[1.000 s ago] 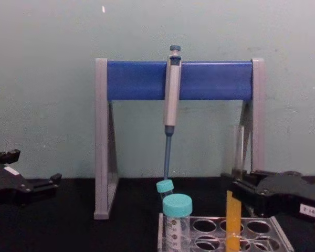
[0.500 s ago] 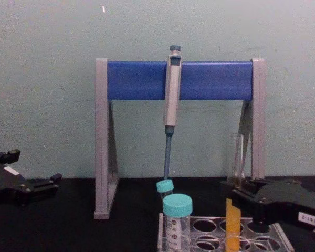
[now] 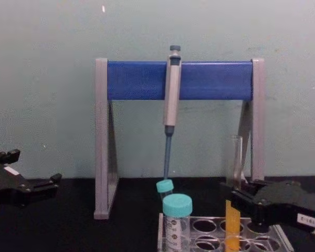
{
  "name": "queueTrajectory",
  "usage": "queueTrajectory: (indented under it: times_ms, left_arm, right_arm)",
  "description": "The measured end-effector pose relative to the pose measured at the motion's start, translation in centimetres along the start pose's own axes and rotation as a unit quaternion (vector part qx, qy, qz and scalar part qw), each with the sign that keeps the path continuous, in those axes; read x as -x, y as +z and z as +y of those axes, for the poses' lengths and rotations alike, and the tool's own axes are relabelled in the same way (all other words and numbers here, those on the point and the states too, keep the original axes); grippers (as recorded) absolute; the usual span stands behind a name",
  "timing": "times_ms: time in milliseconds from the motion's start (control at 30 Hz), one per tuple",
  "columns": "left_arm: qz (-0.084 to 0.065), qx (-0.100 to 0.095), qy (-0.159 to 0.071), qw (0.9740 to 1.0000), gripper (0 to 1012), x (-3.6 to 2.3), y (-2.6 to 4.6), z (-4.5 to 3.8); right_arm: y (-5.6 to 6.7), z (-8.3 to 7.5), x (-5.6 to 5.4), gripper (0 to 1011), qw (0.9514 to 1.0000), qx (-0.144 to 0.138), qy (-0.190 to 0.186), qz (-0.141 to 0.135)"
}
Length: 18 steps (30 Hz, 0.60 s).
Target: Pick up the test tube from the test tube rack, shake it, then place it back into the test tube rack.
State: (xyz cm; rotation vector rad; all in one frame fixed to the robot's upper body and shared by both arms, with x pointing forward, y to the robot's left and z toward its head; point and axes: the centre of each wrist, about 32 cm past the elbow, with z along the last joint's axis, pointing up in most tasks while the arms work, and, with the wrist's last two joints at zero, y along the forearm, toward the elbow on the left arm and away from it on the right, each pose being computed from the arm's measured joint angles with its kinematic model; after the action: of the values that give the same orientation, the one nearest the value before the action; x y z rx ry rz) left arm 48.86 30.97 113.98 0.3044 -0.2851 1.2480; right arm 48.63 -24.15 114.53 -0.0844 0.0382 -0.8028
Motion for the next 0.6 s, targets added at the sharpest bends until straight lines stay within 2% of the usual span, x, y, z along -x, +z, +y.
queueTrajectory:
  times_ms: [200,233,433,600]
  left_arm:
    - [0.000,0.000,0.000,1.0000,1001,0.00,0.00,0.00]
    - [0.000,0.000,0.000,1.0000,1001,0.00,0.00,0.00]
    - [0.000,0.000,0.000,1.0000,1001,0.00,0.00,0.00]
    - [0.000,0.000,0.000,1.0000,1002,0.00,0.00,0.00]
  right_arm:
    - [0.02,-0.01,-0.02,251,1.0000,0.000,0.000,0.000]
    - [0.03,0.00,-0.02,311,1.0000,0.000,0.000,0.000]
    - [0.06,0.00,-0.04,466,1.0000,-0.001,0.000,-0.001]
    - [0.08,-0.01,-0.04,657,1.0000,-0.001,0.001,-0.001]
